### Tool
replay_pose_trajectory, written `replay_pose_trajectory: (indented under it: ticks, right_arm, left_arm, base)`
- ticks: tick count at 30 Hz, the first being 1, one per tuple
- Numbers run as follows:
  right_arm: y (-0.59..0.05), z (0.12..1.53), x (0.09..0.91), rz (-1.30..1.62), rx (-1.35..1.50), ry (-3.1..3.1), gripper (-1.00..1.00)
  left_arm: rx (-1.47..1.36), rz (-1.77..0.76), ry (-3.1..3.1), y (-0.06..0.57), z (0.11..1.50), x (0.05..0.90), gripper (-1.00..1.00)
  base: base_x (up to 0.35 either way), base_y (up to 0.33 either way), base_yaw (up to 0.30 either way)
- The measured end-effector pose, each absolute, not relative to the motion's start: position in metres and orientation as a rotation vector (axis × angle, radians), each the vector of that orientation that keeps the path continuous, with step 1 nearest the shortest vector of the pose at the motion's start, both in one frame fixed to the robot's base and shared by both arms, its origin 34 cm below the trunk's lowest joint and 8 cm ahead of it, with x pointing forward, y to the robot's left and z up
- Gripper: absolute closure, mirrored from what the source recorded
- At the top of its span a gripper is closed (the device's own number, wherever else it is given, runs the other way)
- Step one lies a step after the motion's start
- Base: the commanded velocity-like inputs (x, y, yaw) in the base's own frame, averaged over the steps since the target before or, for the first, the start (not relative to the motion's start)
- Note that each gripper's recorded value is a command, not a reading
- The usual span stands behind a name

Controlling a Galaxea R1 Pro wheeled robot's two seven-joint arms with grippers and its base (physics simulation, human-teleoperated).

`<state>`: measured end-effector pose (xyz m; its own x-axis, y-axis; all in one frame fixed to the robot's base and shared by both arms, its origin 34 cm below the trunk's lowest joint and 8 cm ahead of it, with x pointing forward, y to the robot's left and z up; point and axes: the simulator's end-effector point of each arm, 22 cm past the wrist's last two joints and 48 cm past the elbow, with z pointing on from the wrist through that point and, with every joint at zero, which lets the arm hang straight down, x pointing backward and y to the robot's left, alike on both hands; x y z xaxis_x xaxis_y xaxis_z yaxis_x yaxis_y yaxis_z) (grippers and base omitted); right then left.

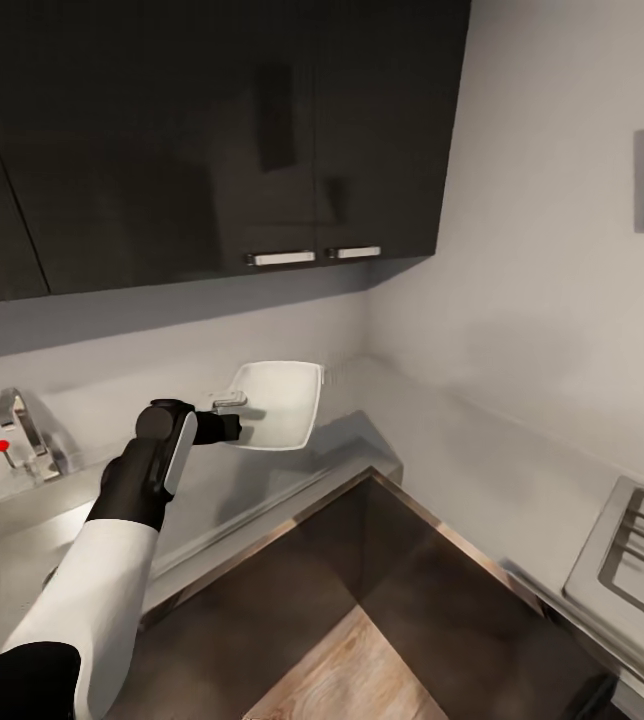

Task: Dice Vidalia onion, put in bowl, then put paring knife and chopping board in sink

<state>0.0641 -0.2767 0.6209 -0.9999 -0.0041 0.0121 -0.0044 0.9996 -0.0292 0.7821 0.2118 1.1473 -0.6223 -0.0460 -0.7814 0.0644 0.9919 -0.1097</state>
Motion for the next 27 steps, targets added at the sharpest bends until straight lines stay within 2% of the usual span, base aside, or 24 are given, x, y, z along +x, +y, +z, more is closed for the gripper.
replay_pose_trajectory:
  ticks: [12,27]
  right_arm:
    - [-0.2767,0.6209,0.0641,0.046,0.007,-3.129,-1.0]
    - [-0.2767,0.6208,0.0643,0.046,0.007,-3.129,-1.0]
  left_arm:
    - [0.013,-0.158,2.237,0.2117,1.1471,0.7823,1.0]
    - [0.013,-0.158,2.246,0.2114,1.1432,0.7822,1.0]
  base:
    - [-0.023,0.0,0.296]
    - [-0.27,0.021,0.296]
